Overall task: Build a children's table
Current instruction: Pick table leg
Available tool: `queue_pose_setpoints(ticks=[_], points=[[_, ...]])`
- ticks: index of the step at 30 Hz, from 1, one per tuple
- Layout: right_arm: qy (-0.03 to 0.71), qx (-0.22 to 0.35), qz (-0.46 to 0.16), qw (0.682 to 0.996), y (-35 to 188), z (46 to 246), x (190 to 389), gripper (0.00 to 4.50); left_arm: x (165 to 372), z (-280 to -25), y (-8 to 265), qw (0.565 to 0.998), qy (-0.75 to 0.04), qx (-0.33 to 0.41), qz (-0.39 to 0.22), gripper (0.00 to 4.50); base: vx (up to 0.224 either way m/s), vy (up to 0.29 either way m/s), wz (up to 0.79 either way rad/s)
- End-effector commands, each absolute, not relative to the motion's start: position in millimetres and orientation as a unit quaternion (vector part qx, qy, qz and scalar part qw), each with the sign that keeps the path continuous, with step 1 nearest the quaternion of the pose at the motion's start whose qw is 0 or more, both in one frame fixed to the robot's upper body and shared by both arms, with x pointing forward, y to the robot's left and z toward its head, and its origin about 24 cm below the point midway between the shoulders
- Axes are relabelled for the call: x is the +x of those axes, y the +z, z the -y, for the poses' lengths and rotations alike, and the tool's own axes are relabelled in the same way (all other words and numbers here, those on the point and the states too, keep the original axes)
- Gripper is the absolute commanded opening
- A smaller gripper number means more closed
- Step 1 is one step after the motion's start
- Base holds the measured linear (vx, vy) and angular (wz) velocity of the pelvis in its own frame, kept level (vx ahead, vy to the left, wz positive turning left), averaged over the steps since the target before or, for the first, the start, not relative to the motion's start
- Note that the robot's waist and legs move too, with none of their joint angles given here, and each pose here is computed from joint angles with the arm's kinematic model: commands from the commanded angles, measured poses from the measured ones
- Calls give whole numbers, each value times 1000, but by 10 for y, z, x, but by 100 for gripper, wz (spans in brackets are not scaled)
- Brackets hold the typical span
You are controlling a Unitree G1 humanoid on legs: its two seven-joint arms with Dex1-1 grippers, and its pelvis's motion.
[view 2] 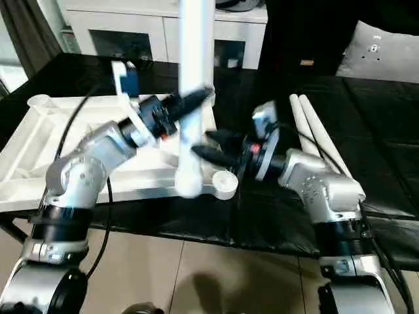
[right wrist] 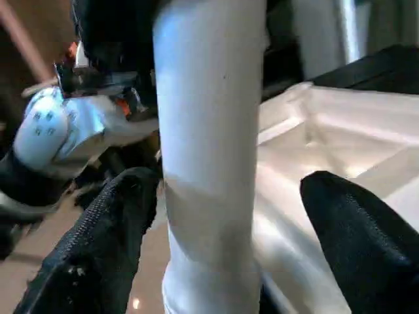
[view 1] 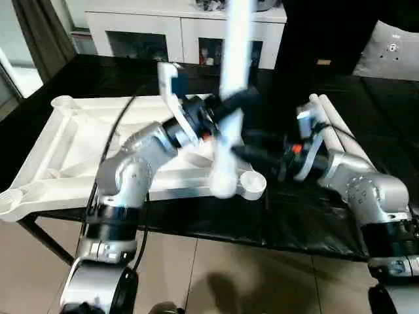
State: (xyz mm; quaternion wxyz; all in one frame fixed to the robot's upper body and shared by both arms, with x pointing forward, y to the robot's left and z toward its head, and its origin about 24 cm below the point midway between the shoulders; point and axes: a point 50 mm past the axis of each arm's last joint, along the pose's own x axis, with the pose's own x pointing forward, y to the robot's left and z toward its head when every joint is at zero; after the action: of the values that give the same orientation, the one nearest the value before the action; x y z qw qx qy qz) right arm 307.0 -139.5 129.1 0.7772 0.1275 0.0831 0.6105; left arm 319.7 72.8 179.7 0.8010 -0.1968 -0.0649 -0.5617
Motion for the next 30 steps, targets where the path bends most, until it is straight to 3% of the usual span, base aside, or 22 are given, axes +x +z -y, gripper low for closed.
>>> queue_pose_setpoints(ticks=[1, 12, 13, 18, 30], points=[[637, 99, -83, 760, 1314, 1353, 3009, 392, 3130, -690, 1880, 788, -586, -169, 87, 182, 0, 0, 0], [661, 79, -95, 740, 1246, 1264, 2982, 392, 3057, -607, 1878, 773, -609, -147, 101, 182, 0, 0, 0], [661, 79, -95, 740, 1246, 1264, 2982, 365, 3057, -607, 1878, 773, -609, -147, 101, 182, 0, 0, 0], [666, 80, -94, 736, 1233, 1245, 2984, 352, 3051, -582, 1850, 772, -613, -138, 97, 182, 0, 0, 0], [665, 84, -101, 735, 1186, 1228, 2982, 234, 3043, -566, 1847, 771, -613, -142, 99, 182, 0, 0, 0]])
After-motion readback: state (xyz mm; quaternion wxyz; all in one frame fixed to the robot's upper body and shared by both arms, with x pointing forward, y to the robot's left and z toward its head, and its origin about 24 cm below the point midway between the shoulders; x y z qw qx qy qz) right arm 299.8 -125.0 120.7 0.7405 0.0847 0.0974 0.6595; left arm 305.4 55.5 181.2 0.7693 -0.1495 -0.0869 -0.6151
